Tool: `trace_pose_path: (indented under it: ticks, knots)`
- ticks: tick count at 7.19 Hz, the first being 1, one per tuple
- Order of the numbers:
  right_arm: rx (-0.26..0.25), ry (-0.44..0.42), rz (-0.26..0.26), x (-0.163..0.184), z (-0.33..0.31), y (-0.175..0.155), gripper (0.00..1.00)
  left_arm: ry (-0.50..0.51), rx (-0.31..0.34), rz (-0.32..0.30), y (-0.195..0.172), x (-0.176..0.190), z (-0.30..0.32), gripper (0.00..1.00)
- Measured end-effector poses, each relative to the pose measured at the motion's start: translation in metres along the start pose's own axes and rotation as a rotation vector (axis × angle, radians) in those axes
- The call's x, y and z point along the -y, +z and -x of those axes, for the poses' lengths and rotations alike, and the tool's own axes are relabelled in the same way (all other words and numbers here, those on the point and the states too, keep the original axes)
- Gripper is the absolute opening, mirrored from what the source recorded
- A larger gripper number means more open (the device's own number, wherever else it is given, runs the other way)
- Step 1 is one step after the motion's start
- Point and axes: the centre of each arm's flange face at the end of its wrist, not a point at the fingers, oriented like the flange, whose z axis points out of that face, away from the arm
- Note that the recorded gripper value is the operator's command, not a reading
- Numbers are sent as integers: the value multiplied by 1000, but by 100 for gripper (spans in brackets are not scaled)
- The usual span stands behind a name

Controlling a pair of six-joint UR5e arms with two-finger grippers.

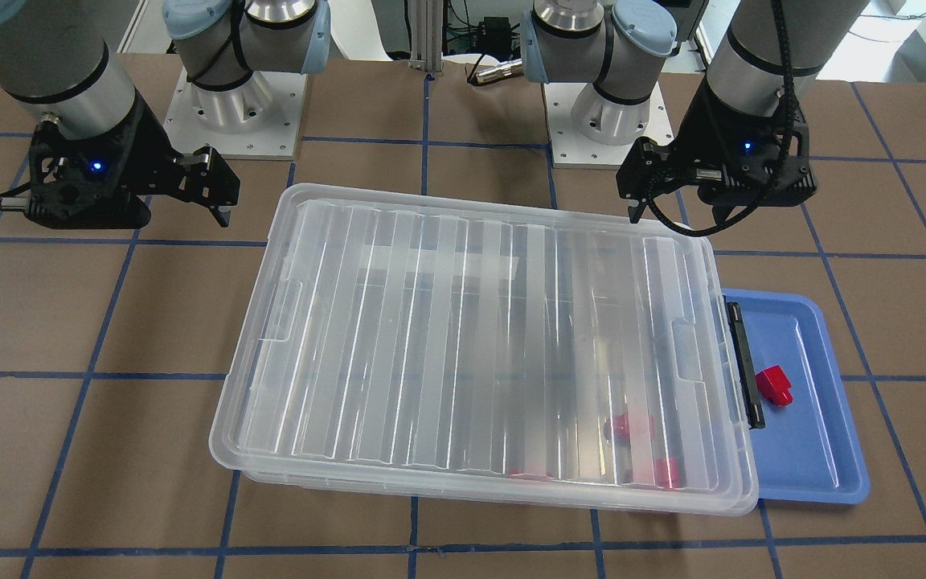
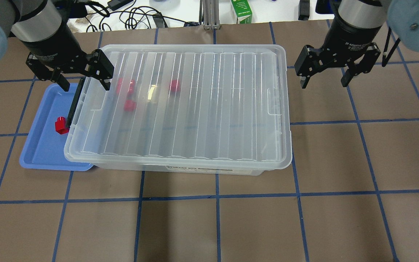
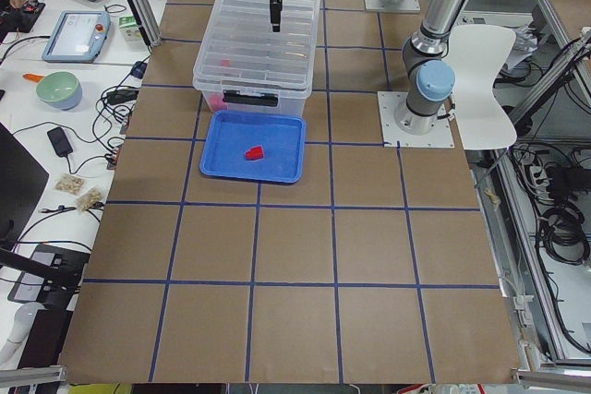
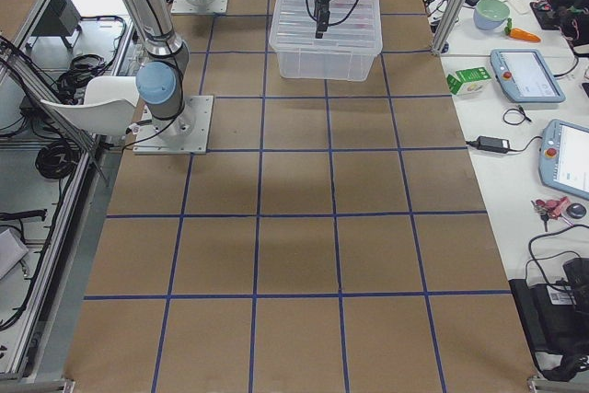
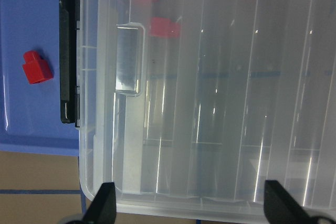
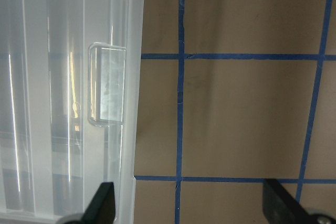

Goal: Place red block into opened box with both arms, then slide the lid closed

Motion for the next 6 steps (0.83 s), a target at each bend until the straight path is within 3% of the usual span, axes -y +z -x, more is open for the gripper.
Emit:
trace_pose_path:
  ticks: [4, 6]
  knots:
    - [9, -9, 9, 29, 2, 57, 100, 0, -1, -1, 0, 0, 0, 100]
    - [51, -8, 21, 41, 5, 76, 100, 0, -1, 0, 0, 0, 0, 100]
